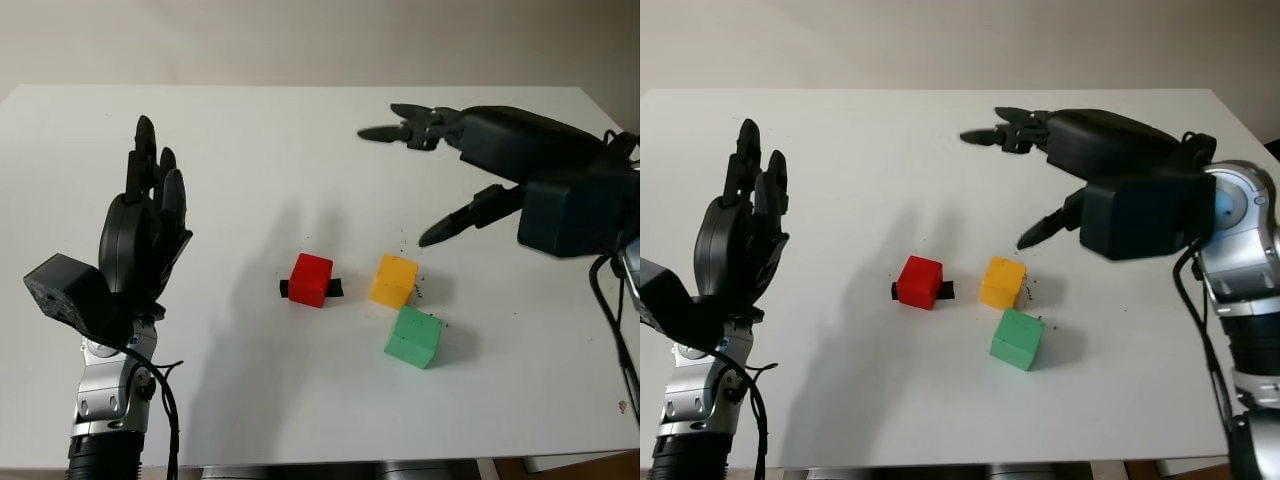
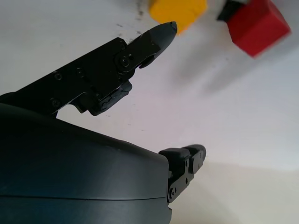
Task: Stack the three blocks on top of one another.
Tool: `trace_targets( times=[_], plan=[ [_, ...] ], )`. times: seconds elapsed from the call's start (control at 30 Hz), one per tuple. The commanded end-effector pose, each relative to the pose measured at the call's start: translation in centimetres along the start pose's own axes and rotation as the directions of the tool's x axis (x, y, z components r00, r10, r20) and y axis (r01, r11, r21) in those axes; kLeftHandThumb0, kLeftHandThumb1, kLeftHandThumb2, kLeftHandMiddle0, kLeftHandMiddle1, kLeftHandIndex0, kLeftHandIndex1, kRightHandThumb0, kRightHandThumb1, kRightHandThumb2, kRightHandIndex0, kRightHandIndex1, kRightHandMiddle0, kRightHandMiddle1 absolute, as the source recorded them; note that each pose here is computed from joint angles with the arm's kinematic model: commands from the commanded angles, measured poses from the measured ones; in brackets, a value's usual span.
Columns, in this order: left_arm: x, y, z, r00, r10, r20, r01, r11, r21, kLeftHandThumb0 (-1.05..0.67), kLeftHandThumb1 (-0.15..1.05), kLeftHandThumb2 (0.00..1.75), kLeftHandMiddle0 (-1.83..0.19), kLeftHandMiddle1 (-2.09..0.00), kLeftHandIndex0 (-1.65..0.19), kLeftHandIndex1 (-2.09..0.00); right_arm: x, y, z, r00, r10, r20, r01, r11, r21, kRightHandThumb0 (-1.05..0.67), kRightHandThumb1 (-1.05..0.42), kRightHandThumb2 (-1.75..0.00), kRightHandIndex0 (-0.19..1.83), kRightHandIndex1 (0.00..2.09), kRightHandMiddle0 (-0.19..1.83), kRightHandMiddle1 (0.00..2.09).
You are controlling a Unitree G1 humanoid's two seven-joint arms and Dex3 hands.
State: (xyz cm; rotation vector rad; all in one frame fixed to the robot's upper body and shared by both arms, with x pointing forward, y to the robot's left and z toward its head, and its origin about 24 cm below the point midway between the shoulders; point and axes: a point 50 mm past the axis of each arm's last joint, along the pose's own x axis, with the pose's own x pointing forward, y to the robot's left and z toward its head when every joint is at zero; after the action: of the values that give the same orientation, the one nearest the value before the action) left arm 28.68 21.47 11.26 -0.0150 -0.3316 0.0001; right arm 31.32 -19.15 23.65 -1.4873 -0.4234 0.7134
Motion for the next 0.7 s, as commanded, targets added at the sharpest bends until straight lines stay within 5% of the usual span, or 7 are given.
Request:
trace_targets(
  times=[0.0, 0.23, 0.67],
  plan=[
    [0.0, 0.1, 0.2, 1.0, 0.002, 0.006, -0.002, 1.0, 0.011, -0.78, 1.05, 0.57, 0.15, -0.06, 0.17, -0.05, -0.2, -0.8, 0.2, 0.999, 0.039, 0.018, -0.036, 0.989, -0.146, -0.45, -0.7, -0.05, 0.1, 0.11, 0.43, 0.14],
    [-0.1, -0.2, 0.2, 1.0, -0.003, -0.011, 0.003, 1.0, 0.014, -0.77, 1.05, 0.56, 0.15, -0.06, 0.16, -0.05, 0.1, 0.3, 0.6, 0.987, 0.142, 0.079, -0.11, 0.941, -0.32, -0.53, -0.69, -0.05, 0.14, 0.09, 0.5, 0.13],
    [-0.3, -0.3, 0.3, 1.0, -0.007, -0.026, 0.008, 0.999, 0.037, -0.75, 1.05, 0.58, 0.14, -0.06, 0.15, -0.06, 0.4, 4.4, 0.6, 0.972, 0.195, 0.13, -0.158, 0.956, -0.249, -0.48, -0.76, -0.07, 0.06, 0.04, 0.46, 0.07]
  ],
)
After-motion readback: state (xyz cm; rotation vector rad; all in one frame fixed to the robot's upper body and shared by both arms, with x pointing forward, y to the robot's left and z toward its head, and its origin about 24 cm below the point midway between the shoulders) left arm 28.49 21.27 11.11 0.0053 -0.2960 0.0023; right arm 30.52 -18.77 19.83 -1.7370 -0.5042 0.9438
